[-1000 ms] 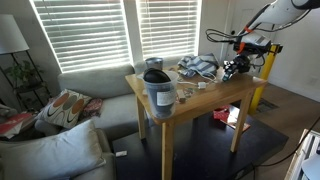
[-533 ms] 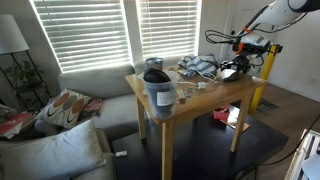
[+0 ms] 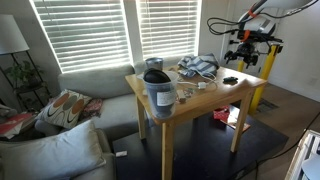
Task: Pick up the toy car and put it the right way up on the table
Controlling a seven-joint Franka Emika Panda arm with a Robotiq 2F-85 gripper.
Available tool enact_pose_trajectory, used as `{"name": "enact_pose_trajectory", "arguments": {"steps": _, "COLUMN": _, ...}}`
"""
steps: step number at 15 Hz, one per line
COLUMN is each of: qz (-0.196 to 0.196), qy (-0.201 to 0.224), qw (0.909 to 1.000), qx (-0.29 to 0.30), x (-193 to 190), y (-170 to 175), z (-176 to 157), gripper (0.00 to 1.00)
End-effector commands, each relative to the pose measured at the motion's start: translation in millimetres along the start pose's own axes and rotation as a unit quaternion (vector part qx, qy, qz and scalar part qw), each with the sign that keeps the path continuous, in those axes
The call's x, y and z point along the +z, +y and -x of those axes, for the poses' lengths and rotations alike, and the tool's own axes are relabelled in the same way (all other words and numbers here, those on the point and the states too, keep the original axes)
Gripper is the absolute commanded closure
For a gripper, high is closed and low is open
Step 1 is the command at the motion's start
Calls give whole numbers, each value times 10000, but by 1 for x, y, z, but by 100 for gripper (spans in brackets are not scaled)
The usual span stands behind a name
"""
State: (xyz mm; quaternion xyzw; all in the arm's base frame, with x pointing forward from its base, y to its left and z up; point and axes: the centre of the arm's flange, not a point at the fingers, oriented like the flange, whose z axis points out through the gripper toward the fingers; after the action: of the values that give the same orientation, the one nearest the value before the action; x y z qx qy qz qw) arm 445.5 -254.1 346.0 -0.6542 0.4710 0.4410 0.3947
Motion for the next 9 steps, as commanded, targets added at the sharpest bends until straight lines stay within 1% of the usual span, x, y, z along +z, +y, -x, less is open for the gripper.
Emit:
{"name": "enact_pose_trajectory", "arguments": {"steps": 1, "qz": 417, "qy": 803, "qw": 9952, "qx": -361, "x": 7, "y": 4, "z": 69, "gripper": 0}}
{"name": "enact_pose_trajectory", "arguments": {"steps": 3, "qz": 705, "qy": 1182, "qw": 9888, "qx": -573, "x": 15, "y": -1, "z": 104, "gripper": 0}}
{"name": "enact_pose_trajectory", "arguments": {"steps": 5, "qz": 968, "qy": 1593, "qw": 9791, "qx": -811, "x": 25, "y": -5, "z": 137, "gripper": 0}}
{"name": "enact_pose_trajectory", "arguments": {"steps": 7, "qz": 1249, "qy": 1992, "qw": 9658, "qx": -1093, "x": 40, "y": -8, "z": 168, "gripper": 0}}
{"name": "enact_pose_trajectory", "arguments": {"steps": 9, "qz": 1557, "qy": 2381, "qw": 9491, "qx": -1351, "x": 59, "y": -13, "z": 195, "gripper": 0}}
